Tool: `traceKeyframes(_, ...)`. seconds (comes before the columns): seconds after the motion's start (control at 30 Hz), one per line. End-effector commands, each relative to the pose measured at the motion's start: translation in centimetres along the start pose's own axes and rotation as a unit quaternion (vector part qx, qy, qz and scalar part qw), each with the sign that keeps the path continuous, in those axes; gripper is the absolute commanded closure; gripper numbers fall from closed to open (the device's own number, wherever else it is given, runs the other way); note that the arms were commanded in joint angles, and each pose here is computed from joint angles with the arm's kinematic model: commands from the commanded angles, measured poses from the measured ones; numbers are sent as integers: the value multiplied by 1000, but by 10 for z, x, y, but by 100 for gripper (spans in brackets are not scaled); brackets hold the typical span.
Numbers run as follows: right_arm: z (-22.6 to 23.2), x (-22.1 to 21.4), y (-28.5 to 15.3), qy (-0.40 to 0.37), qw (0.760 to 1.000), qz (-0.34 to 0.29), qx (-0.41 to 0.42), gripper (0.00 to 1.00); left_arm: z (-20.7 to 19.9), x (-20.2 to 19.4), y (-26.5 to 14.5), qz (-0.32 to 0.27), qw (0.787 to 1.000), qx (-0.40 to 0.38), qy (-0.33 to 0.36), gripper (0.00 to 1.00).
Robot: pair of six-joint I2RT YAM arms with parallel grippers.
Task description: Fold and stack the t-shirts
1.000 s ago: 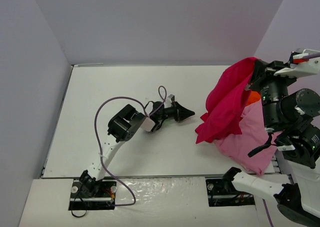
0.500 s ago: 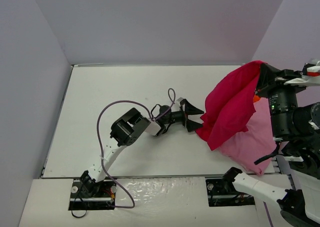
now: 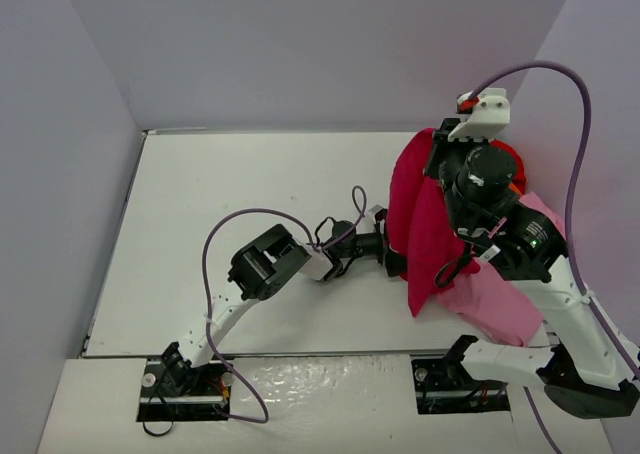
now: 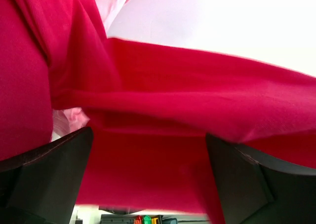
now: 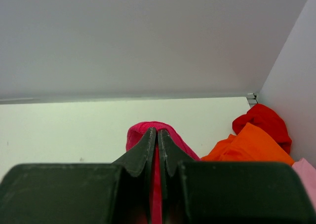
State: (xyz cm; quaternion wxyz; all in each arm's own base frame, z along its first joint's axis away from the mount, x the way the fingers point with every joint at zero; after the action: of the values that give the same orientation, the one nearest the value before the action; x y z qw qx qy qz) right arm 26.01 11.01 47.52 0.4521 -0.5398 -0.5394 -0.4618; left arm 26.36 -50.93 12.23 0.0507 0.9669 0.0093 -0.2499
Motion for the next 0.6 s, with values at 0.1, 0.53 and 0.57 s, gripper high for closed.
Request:
traceKeyframes(0.1,-34,38,-27,73,995,-70,-14,100,-60,-17,-6,58,983,-97,-147,3)
traceKeyframes(0.53,-36,39,-30,86,994,-72,-17,100,-29,17,-30,-86,944,243,205,40)
traceKeyframes(0.57,-35,40,-29,89,993,-72,-16,100,-32,19,-40,-101,916,282,265,40)
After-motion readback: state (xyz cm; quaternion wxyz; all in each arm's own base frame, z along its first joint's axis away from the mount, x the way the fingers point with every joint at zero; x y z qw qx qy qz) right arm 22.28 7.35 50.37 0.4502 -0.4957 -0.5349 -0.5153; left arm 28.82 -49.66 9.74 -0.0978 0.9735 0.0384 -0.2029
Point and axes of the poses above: each gripper's point midway between its finger pads, its own y axis out along the fingers, its own z axis along the line the jaws close on, x = y × z, the point moved 3 cm from there along -y, back along the fingers, and after that the axes turned 13 degrees about -y, right-handed, at the moved point
